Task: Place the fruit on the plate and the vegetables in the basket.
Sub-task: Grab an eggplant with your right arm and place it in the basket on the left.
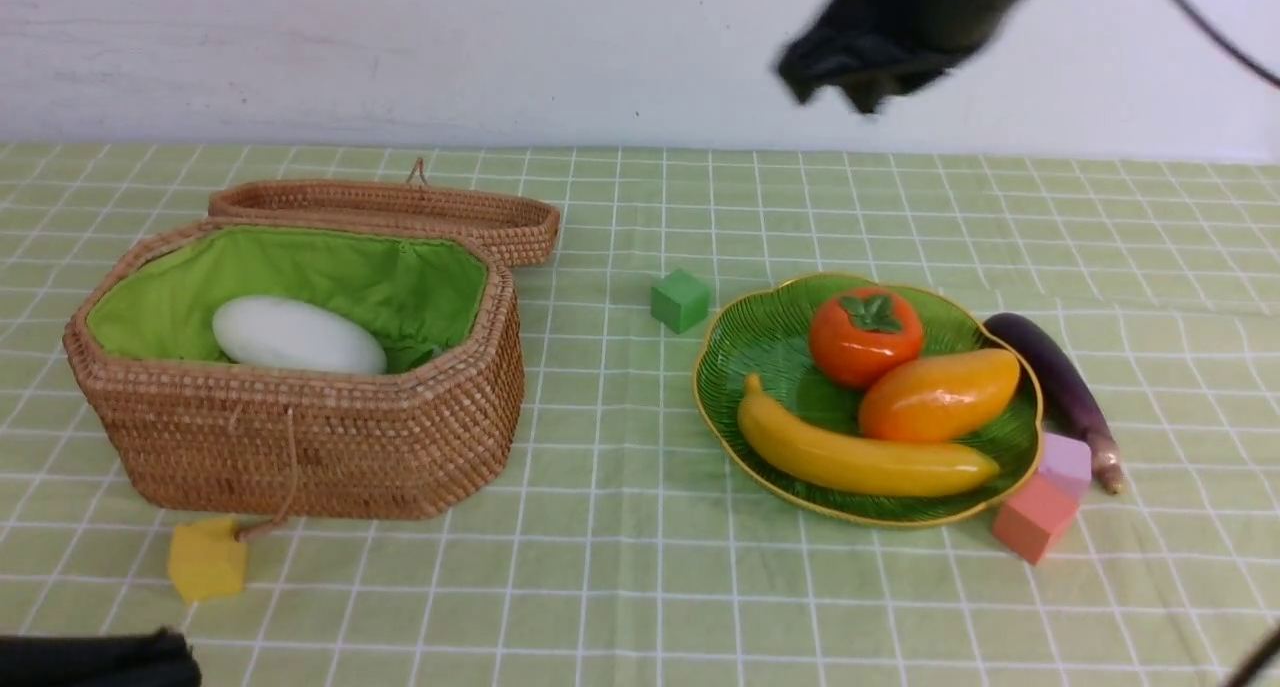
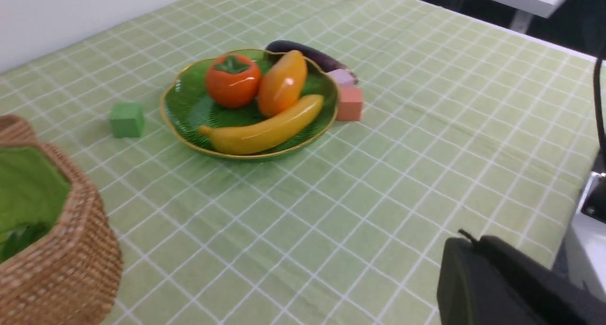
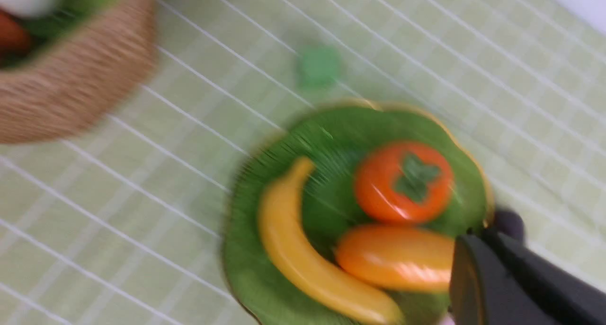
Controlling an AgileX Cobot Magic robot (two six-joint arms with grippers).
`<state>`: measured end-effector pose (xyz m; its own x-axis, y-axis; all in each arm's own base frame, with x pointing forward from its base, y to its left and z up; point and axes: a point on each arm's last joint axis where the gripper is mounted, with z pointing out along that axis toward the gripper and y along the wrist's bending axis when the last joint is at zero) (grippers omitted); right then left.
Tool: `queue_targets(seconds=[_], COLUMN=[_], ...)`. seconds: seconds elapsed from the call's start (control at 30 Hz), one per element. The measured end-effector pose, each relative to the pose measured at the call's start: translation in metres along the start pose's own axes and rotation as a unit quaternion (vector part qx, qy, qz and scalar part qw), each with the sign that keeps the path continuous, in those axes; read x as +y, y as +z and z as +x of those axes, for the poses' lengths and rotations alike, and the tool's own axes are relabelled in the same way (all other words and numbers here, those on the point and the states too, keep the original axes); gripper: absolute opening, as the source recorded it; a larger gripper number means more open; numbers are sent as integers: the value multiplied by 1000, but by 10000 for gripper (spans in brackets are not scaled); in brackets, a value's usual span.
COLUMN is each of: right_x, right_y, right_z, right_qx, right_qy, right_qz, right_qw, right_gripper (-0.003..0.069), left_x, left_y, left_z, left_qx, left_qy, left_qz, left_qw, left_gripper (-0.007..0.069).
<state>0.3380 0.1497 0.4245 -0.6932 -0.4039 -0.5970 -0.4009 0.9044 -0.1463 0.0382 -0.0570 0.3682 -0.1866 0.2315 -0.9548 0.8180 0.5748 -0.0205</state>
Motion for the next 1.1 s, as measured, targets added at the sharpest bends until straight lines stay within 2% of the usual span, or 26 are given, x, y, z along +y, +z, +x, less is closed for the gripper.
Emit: queue_targets(seconds=[0.03, 0.07, 0.17, 0.3, 0.33, 0.37, 0.47, 0.57, 0.77, 1.1], right_x=[-14, -54, -106, -140, -142, -150, -155, -156, -160, -164], right_y=[6, 15, 48, 102, 104, 122, 149, 170, 198, 217], right_z=[9, 40, 88, 126, 127, 134, 139, 142, 149, 154], right_qx=[19, 68, 139, 166, 169, 167, 158, 151, 142, 133], right_qy=[16, 78, 175, 269, 268, 278, 263, 248, 242, 232], right_qz=[11, 39, 41, -9, -9, -31, -61, -72, -61, -49], right_qw=[1000, 994, 974, 949, 948, 946, 950, 954, 958, 962], right_gripper=[-6, 8, 75, 242, 252, 332, 443, 496, 511, 496], left_x=[-1, -2, -2, -2, -2, -2, -2, -2, -2, -2], left_y=[0, 0, 0, 0, 0, 0, 0, 0, 0, 0], left_z=[0, 0, -1, -2, -2, -2, -3, -4, -4, -4], left_qx=[-1, -3, -7, -9, -9, -12, -17, -23, -24, -25], left_qy=[0, 9, 14, 16, 16, 16, 17, 18, 18, 10], left_qz=[-3, 4, 7, 6, 6, 6, 4, 3, 3, 3], left_qw=[1000, 1000, 1000, 1000, 1000, 1000, 1000, 1000, 1000, 1000], left_gripper=[-10, -10, -10, -8, -8, -7, -5, -5, -2, -2])
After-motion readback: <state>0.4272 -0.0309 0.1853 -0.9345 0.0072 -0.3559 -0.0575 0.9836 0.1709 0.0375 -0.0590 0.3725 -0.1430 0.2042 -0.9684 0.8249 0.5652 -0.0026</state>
